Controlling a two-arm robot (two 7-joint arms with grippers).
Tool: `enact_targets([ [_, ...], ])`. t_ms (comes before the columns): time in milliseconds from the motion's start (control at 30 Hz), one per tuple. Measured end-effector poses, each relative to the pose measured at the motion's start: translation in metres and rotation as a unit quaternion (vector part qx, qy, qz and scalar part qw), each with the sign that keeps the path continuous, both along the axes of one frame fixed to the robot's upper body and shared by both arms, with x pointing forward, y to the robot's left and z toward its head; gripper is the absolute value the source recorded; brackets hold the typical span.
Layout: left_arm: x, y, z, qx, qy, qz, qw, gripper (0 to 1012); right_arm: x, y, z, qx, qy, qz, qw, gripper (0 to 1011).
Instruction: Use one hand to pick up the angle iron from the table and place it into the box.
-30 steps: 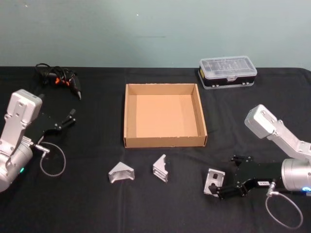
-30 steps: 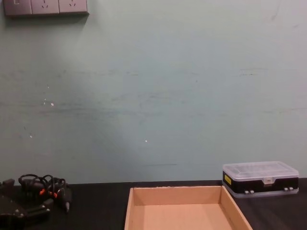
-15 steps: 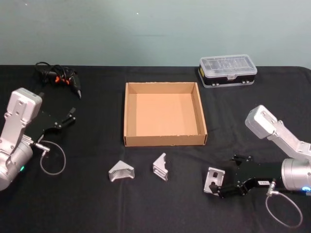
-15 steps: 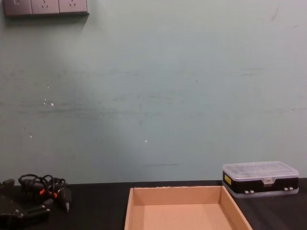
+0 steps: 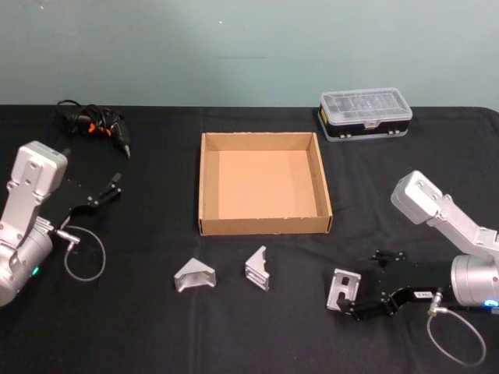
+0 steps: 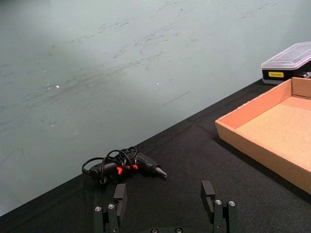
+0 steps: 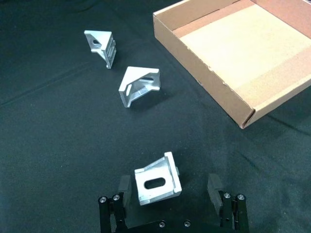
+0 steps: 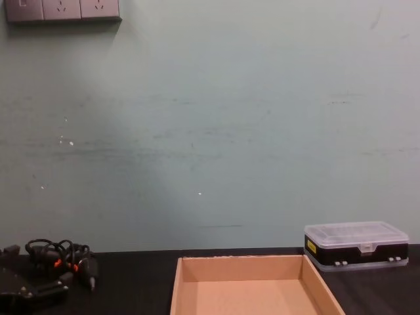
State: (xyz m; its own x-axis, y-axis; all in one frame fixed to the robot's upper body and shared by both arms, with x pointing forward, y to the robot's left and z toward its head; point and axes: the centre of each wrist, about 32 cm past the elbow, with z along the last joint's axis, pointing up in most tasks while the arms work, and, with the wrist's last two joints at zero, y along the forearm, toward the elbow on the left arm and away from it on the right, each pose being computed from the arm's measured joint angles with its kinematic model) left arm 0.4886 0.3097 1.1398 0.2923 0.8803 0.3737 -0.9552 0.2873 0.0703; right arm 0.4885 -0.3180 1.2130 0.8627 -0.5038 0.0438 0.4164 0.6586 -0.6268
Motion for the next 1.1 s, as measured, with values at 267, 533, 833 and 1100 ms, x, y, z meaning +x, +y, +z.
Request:
enact_targets([
  [267,0.0,0.0,0.0,0.0,0.0,0.0,1.0,1000,-0.0001,0.0015,-0.0033,0.003,-0.001,-0.003,1.0,1002],
  [533,0.0,0.0,0.0,0.0,0.0,0.0,1.0,1000,0.0002,0.0011,-0.0066,0.008,0.0,-0.007,0.9999,1002],
  [833,0.0,0.0,0.0,0.0,0.0,0.0,1.0,1000,-0.0004,0.0013,-0.0078,0.01,-0.01,-0.007,0.9999,995],
  [1100,0.0,0.0,0.0,0.0,0.0,0.0,1.0,1000,-0.0007,0.003,-0.0072,0.009,-0.019,-0.011,0.9997,811],
])
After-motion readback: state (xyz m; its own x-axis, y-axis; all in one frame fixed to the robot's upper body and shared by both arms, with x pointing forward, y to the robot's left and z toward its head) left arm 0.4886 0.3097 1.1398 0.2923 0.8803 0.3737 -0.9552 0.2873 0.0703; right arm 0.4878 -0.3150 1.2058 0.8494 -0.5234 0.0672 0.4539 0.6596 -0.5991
